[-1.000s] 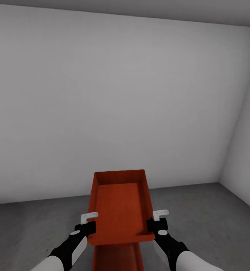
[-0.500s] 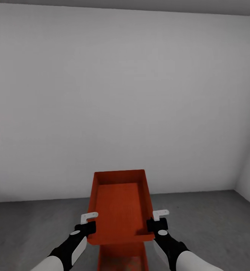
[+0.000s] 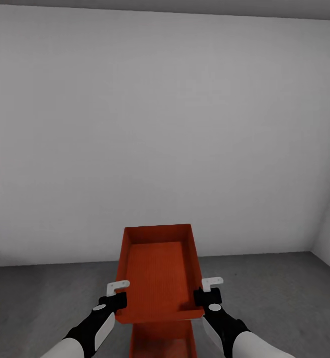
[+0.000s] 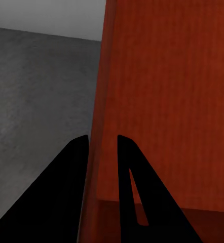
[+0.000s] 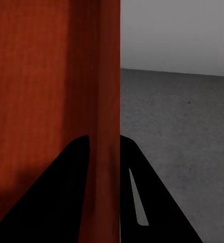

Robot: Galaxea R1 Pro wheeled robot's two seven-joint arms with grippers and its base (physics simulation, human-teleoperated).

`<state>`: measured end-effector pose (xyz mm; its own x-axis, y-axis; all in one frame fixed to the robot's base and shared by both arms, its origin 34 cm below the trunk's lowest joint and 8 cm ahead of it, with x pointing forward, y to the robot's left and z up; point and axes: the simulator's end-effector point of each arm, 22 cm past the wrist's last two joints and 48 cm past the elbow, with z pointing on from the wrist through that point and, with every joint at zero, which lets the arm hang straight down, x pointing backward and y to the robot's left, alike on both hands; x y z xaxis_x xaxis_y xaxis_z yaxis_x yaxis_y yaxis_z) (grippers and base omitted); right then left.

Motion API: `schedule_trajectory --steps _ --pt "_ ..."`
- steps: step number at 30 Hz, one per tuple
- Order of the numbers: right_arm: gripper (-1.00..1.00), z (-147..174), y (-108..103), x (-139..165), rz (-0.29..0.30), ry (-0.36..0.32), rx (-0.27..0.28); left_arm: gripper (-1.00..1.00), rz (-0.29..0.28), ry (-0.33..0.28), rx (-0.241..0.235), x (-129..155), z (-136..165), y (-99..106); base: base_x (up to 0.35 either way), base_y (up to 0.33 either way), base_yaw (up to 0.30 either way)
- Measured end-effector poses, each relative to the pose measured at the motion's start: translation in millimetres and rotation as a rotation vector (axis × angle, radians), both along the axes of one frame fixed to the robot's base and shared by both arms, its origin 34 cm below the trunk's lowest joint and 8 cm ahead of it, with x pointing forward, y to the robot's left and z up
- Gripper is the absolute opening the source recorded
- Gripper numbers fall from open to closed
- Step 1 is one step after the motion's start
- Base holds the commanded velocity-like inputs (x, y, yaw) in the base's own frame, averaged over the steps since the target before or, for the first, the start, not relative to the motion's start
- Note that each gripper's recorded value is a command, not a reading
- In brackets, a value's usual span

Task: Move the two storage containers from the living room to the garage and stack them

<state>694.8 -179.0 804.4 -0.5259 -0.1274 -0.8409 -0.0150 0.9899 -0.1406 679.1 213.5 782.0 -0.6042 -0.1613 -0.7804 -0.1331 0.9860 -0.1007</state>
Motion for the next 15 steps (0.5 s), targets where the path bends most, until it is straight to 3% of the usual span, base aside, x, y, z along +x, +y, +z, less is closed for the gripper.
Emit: schedule_trajectory --steps 15 --pt "-1.00 -6.9 -0.1 -1.4 0.000 0.012 0.000 -1.00 0.000 0.012 0.000 -1.9 -6.9 -0.1 0.000 0.000 0.000"
